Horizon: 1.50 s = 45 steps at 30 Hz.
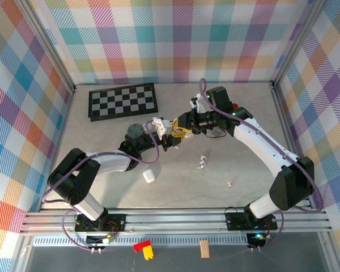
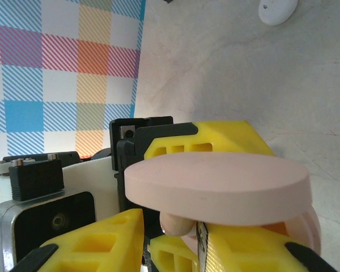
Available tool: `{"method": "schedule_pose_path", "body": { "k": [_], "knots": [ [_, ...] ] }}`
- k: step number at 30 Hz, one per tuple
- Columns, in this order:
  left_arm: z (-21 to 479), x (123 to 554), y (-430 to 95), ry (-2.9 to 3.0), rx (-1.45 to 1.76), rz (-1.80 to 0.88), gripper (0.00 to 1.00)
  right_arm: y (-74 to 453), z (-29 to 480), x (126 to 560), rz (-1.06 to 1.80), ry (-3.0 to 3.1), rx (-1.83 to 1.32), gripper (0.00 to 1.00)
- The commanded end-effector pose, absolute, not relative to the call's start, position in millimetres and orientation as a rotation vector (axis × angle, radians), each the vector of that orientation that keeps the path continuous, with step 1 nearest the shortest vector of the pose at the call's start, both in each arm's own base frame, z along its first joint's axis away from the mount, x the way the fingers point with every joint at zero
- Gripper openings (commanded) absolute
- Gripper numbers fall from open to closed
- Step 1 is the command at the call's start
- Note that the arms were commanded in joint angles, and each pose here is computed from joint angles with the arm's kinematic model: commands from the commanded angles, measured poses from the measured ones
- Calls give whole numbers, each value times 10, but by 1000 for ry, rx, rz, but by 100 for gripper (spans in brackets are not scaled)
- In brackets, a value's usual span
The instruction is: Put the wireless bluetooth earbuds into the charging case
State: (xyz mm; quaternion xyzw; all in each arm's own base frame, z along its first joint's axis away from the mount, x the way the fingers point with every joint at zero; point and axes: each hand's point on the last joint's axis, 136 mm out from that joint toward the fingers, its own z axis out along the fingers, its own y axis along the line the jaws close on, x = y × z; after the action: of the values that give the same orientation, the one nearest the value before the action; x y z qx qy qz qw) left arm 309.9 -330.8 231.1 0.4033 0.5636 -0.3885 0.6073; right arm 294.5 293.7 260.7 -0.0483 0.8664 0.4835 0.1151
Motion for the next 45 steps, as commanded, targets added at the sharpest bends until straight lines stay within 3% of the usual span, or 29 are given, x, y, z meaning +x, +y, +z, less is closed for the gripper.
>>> {"method": "schedule_pose_path", "body": {
  "k": [1, 12, 17, 23, 31, 45],
  "knots": [
    [2685, 3061, -3321, 1182, 914, -892, 25, 2875, 2641, 2916, 1349, 2549, -152, 31],
    [2638, 3105, -3289, 1197, 887, -892, 25, 2649, 2815, 2868, 1204, 2443, -176, 40],
    [2632, 3127, -3212, 1204, 868, -874, 25, 2187, 2718, 2897, 918, 2392, -24, 48],
    [2607, 3080, -3116, 1227, 865, -862, 25, 1383, 2106, 2807, 554, 2460, 300, 56],
    [2619, 2974, -3046, 1249, 877, -855, 25, 631, 1066, 2252, 36, 2739, 583, 64],
    [2609, 2947, -3036, 1269, 902, -842, 25, 716, 169, 1749, 58, 2972, 790, 46]
  ]
}}
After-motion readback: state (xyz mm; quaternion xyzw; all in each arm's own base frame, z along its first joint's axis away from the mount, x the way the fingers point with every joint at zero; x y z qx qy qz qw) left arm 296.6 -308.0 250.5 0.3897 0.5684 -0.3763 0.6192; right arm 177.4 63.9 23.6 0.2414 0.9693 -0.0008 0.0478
